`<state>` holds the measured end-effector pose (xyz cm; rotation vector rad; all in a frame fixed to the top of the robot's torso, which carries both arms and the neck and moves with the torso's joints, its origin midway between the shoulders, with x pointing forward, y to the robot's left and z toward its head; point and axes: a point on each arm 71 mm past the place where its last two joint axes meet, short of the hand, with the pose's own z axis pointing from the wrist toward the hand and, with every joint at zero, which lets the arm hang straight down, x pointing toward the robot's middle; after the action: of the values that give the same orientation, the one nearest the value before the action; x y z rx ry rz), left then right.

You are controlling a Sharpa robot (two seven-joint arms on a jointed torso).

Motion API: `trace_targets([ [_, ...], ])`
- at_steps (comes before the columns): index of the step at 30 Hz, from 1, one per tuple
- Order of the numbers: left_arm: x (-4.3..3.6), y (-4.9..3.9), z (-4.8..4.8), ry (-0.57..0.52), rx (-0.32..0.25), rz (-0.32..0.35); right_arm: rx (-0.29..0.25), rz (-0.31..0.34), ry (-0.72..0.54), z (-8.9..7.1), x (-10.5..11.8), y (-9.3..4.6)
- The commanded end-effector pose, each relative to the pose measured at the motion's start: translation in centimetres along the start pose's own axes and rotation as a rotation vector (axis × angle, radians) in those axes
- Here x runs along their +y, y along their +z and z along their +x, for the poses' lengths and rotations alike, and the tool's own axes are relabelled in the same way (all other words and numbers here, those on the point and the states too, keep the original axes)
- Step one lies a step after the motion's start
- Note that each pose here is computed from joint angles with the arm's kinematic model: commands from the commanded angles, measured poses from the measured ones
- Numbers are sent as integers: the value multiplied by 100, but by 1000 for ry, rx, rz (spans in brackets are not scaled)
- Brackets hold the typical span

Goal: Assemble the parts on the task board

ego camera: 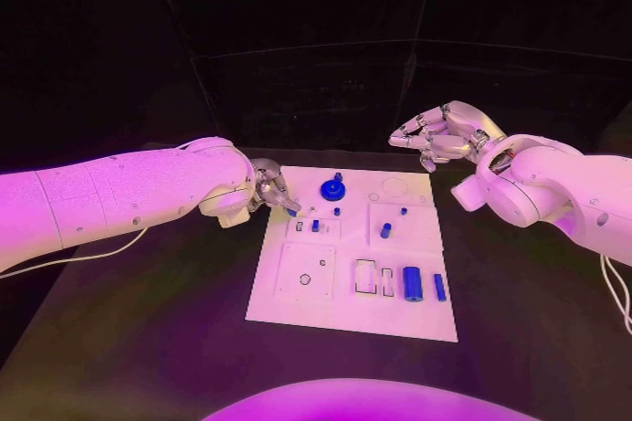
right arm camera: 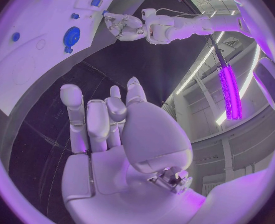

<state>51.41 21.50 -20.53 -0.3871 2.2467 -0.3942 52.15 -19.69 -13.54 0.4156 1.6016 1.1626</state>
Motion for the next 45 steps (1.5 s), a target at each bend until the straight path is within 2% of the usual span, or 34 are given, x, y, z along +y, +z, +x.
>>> trace_targets([
  [1,-33,-20,14,-25,-52,10,5,-7,2,-4,16,4],
  [15,-90,-12,176,34,-12,1,4,-8,2,-6,15,5],
  [22,-111,0,226,61,7,-5,4,-10,2,-4,17,7],
  [33,-124,19,255,87,8,-11,0,-17,-2,-11,18,6],
  [45,-89,21,249,92,9,-30,-2,-17,-3,-18,15,4],
])
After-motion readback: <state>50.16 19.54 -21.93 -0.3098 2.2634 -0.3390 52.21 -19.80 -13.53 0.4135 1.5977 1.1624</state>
